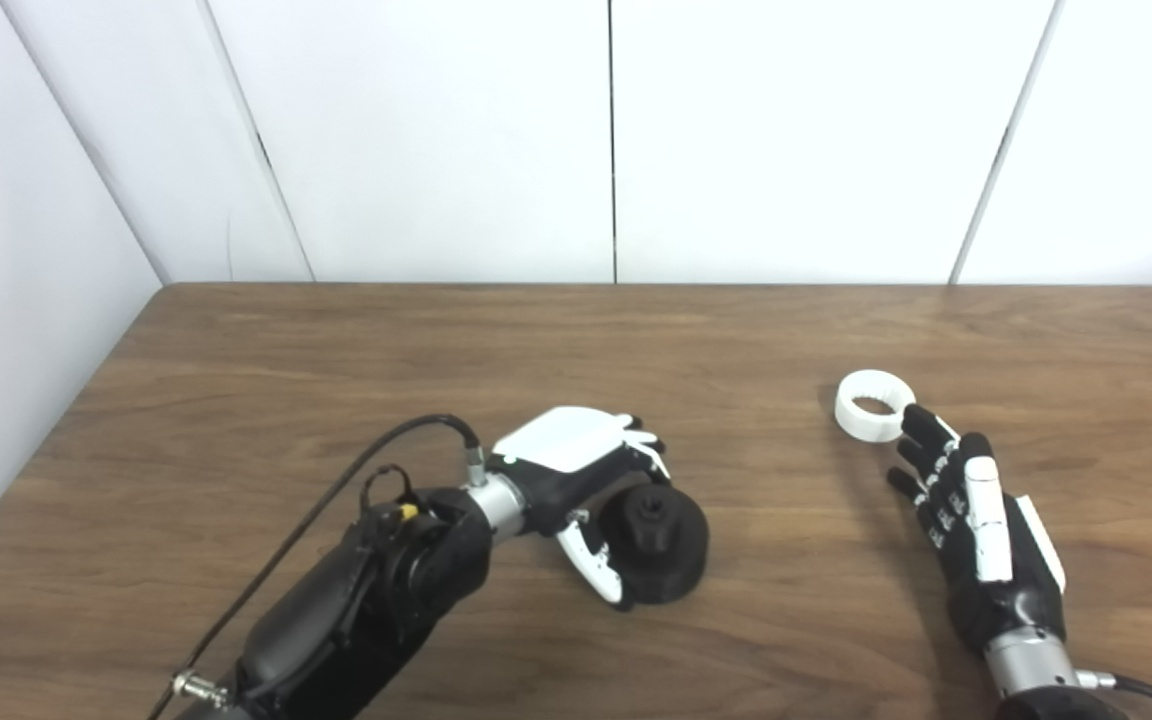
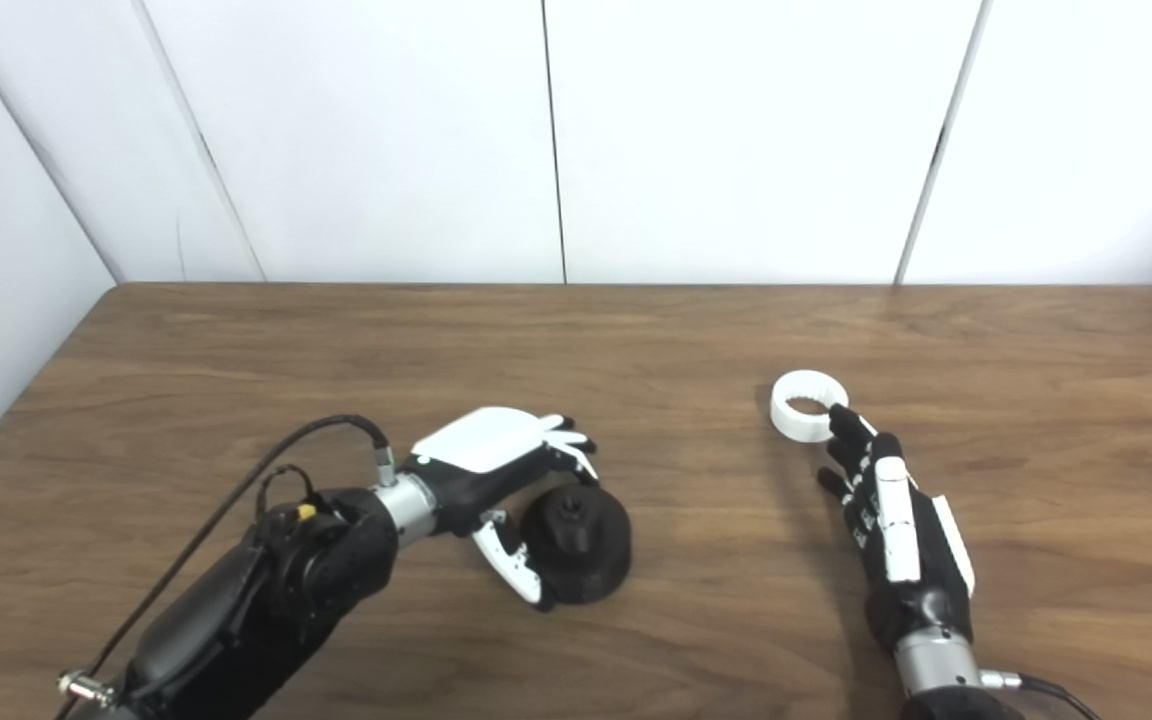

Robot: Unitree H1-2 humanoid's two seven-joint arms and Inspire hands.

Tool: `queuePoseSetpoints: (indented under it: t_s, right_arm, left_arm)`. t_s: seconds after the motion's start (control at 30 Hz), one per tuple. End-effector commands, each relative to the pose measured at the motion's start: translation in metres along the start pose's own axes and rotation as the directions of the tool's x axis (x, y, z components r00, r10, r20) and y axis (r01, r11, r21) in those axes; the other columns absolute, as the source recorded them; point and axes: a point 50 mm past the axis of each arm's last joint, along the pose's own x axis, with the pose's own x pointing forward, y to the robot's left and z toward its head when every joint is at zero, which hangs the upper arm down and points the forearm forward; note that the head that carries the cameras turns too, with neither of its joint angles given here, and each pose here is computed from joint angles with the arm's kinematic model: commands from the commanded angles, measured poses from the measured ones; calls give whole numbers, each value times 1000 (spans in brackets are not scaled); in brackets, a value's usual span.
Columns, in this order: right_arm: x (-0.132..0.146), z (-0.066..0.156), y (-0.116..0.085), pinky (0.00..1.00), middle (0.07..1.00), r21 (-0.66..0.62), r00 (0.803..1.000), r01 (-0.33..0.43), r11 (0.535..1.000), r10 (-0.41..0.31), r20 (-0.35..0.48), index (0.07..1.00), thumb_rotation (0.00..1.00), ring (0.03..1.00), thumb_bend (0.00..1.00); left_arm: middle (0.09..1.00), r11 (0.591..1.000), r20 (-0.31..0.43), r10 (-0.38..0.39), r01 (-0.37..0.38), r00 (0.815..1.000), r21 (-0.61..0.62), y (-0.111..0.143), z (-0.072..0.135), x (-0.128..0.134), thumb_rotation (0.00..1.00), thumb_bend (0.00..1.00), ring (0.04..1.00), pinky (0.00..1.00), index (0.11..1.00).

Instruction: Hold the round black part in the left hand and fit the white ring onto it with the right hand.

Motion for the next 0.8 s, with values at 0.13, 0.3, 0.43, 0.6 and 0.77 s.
queuePoseSetpoints:
  t_s: [0.13, 0.3, 0.43, 0.6, 0.77]
  right_arm:
    - [6, 17, 6, 904, 927, 13, 997, -10, 1000, 9, 80, 873, 1000, 944, 508]
    - [4, 18, 6, 902, 923, 11, 997, -6, 1000, 5, 78, 870, 1000, 940, 514]
    - [4, 20, 5, 908, 930, 9, 997, -9, 1000, 9, 79, 877, 1000, 945, 517]
    - [4, 20, 4, 911, 931, 19, 997, -8, 1000, 6, 82, 876, 1000, 947, 498]
    - [5, 20, 4, 906, 926, 12, 997, -4, 1000, 3, 80, 872, 1000, 940, 499]
  left_arm:
    - [950, 997, 20, -72, 72, 997, 33, -8, 9, -3, 195, 825, 1000, 903, 856]
    - [953, 997, 40, -70, 70, 997, 23, -10, 12, -4, 194, 834, 1000, 906, 886]
    - [964, 997, 45, -76, 75, 996, 15, -12, 15, -6, 191, 839, 1000, 919, 823]
    - [961, 996, 57, -91, 91, 994, 10, -16, 18, -10, 199, 835, 1000, 937, 769]
    - [960, 994, 60, -108, 107, 992, 15, -20, 22, -12, 218, 836, 1000, 924, 723]
